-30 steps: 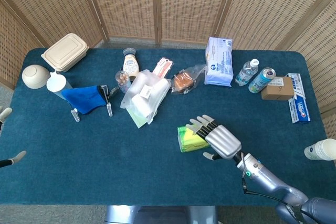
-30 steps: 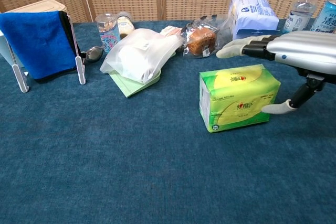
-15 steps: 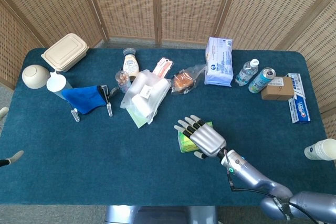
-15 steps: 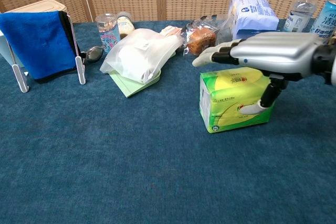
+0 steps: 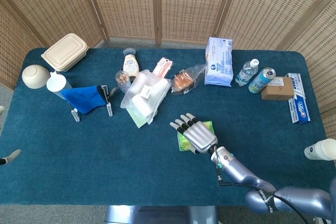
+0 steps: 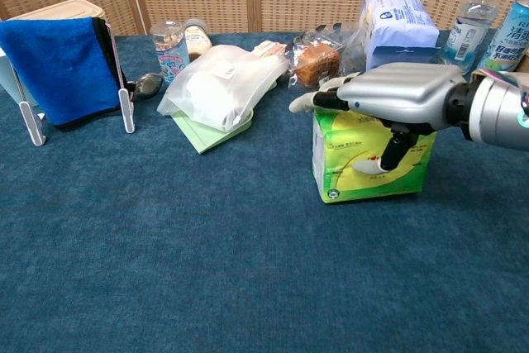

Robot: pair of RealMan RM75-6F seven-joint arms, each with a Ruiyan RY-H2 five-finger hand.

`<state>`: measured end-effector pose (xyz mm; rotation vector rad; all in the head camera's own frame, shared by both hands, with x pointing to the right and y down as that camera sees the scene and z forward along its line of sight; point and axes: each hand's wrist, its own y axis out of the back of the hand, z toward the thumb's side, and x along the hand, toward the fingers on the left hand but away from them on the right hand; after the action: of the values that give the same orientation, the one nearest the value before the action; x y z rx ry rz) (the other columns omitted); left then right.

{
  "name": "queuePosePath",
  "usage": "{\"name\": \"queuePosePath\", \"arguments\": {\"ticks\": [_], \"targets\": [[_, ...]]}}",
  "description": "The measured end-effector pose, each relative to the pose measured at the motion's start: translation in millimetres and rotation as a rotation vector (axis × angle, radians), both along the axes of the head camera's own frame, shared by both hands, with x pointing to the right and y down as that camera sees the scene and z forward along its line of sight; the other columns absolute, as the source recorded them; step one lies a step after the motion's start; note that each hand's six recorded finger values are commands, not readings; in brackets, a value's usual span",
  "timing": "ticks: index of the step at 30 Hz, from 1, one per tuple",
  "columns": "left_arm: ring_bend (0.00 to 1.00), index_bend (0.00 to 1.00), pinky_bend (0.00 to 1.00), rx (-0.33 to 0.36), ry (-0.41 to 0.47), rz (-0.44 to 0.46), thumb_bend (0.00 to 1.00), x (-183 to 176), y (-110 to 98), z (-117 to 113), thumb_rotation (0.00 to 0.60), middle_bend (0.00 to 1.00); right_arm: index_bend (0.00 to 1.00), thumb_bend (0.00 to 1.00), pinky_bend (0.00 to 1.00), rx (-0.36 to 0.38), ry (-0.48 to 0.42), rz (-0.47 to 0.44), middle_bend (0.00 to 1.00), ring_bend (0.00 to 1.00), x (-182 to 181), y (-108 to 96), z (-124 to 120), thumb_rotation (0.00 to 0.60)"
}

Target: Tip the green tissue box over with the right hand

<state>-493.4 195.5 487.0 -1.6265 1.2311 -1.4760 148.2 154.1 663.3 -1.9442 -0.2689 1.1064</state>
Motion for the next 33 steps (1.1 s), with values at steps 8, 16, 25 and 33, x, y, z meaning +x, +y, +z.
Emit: {"name": "queuePosePath", "arguments": {"ticks": [8, 16, 25, 33], "targets": [[0.00, 0.04, 0.00, 0.000, -0.001, 0.003, 0.02, 1.0, 0.7, -0.2, 0.600, 0.00, 0.19, 0.54, 0.27, 0.049, -0.078, -0.012, 0.39, 0.32, -0.6, 6.9, -6.8, 0.600], [0.00, 0.04, 0.00, -0.004, -0.004, 0.005, 0.02, 2.2, 1.2, 1.1, 0.600, 0.00, 0.26, 0.56, 0.35, 0.075, -0.219, 0.038, 0.43, 0.37, -3.0, 6.5, -21.7, 0.600], [0.00, 0.04, 0.00, -0.005, -0.003, 0.004, 0.02, 2.7, 1.3, 1.5, 0.600, 0.00, 0.26, 0.57, 0.35, 0.043, -0.495, 0.227, 0.44, 0.37, -4.6, -0.4, -33.6, 0.600], [0.00, 0.04, 0.00, -0.008, -0.003, 0.005, 0.02, 3.0, 1.6, 2.0, 0.600, 0.00, 0.25, 0.57, 0.35, -0.044, -0.588, 0.381, 0.43, 0.36, 2.4, 2.6, -18.9, 0.600]]}}
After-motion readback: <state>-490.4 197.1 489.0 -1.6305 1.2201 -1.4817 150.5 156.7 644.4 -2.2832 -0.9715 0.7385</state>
